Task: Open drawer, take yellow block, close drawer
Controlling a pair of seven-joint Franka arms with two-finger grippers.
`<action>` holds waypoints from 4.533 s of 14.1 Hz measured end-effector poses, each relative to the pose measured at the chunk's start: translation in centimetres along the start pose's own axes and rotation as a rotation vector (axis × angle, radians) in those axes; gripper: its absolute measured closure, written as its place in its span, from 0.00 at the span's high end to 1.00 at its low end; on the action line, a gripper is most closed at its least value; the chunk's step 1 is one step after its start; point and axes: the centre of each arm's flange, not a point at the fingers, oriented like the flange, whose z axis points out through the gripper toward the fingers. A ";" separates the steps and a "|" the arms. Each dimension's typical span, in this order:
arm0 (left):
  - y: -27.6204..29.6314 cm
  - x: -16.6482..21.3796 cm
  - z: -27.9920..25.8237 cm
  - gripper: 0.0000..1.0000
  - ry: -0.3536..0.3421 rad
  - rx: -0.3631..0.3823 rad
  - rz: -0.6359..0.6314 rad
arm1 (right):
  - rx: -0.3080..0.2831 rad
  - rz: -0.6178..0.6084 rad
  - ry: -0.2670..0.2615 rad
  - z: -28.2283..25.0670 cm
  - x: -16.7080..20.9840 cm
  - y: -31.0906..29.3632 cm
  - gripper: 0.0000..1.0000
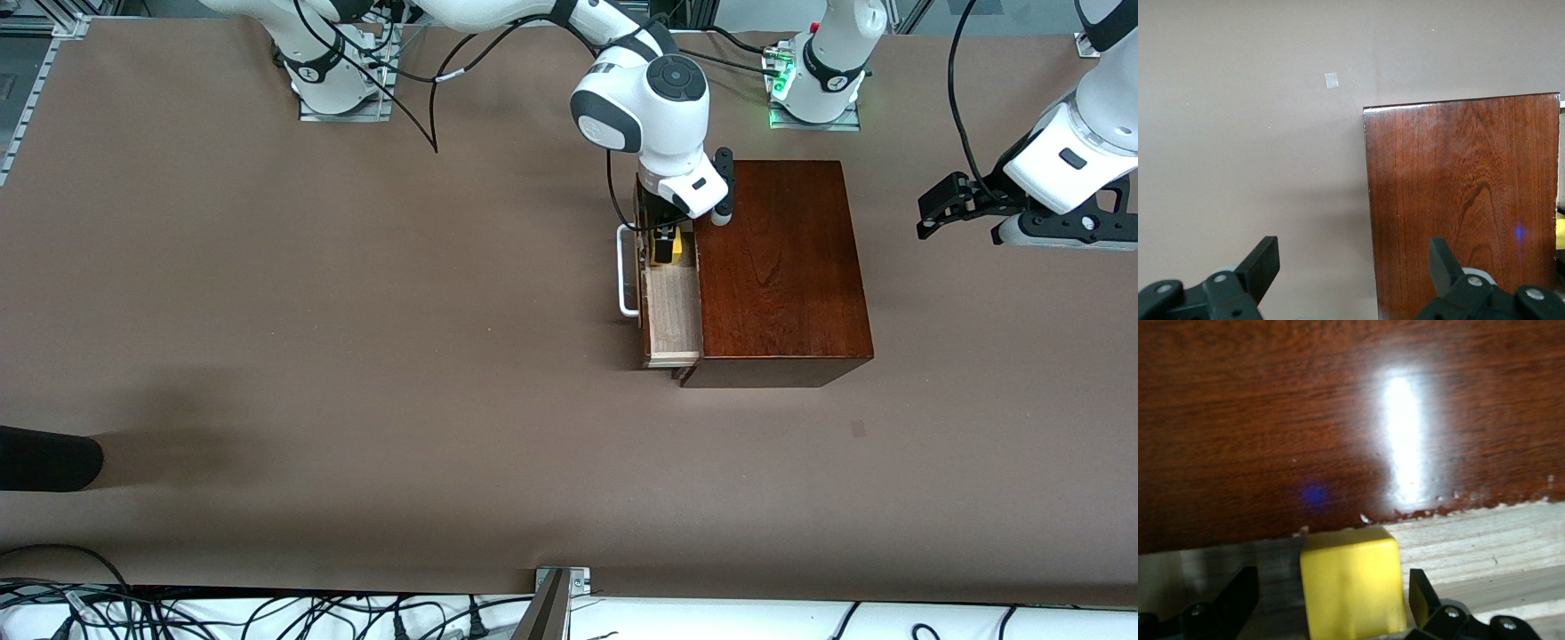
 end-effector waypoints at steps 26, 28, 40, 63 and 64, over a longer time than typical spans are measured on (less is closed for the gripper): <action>16.4 -0.4 6.3 1.00 -0.154 -0.201 0.763 | 0.109 0.712 -0.082 -25.1 -37.0 27.5 0.56; 22.4 -0.8 7.7 1.00 -0.179 -0.283 0.862 | 0.160 0.851 -0.139 -22.1 -43.5 28.1 0.56; 45.5 -1.1 20.7 1.00 -0.079 -0.219 1.499 | 0.122 1.319 -0.204 2.5 -59.8 20.4 0.56; 35.6 2.6 24.1 1.00 -0.409 -0.025 1.454 | -0.012 1.351 -0.146 -22.5 -59.1 25.1 1.00; 34.1 3.4 21.6 1.00 -0.384 0.002 1.430 | 0.005 1.350 -0.165 -24.6 -58.9 25.0 1.00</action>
